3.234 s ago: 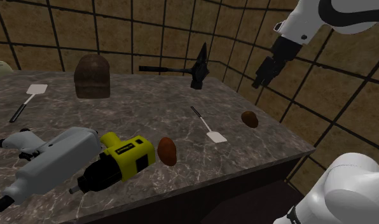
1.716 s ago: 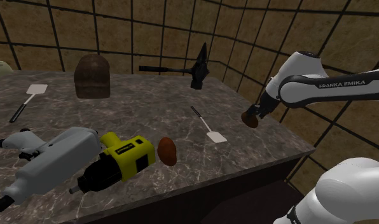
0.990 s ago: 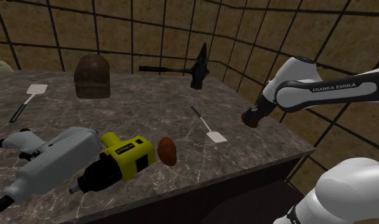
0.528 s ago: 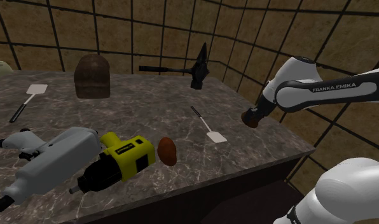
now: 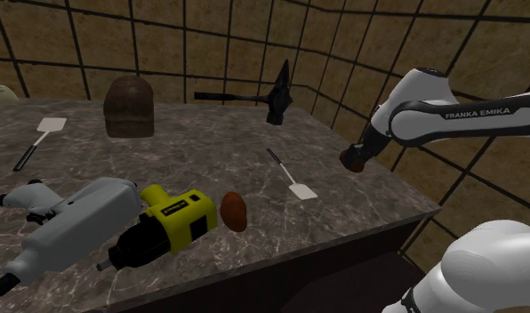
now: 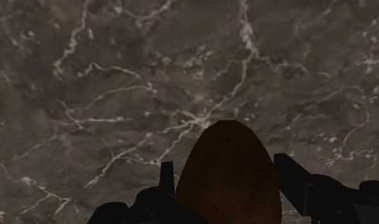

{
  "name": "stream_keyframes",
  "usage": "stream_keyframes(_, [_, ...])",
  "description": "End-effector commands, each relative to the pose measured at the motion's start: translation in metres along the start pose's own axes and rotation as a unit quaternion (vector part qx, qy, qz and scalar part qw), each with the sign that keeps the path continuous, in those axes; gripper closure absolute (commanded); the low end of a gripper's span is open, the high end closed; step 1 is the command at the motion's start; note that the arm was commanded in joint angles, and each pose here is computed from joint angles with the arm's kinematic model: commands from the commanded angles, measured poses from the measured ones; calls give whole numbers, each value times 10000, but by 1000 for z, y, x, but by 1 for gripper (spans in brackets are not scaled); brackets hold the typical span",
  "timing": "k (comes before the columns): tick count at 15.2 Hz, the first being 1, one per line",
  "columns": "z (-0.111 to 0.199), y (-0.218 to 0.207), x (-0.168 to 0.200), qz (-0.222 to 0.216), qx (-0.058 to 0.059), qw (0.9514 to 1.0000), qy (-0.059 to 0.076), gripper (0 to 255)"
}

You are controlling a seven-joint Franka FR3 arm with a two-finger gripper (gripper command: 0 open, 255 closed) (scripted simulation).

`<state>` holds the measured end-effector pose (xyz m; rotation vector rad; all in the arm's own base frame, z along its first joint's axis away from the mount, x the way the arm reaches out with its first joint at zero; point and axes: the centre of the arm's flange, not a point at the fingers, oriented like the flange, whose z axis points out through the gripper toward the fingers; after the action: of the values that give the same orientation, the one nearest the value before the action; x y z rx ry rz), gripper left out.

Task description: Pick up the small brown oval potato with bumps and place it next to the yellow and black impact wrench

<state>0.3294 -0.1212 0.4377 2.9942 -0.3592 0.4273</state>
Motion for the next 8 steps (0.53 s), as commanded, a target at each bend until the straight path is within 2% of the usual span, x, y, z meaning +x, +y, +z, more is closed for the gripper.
stream_keyframes(1, [-10, 2, 3, 0, 0, 10000, -3, 255])
stream_keyframes(8, [-45, 4, 14, 0, 0, 10000, -3, 255])
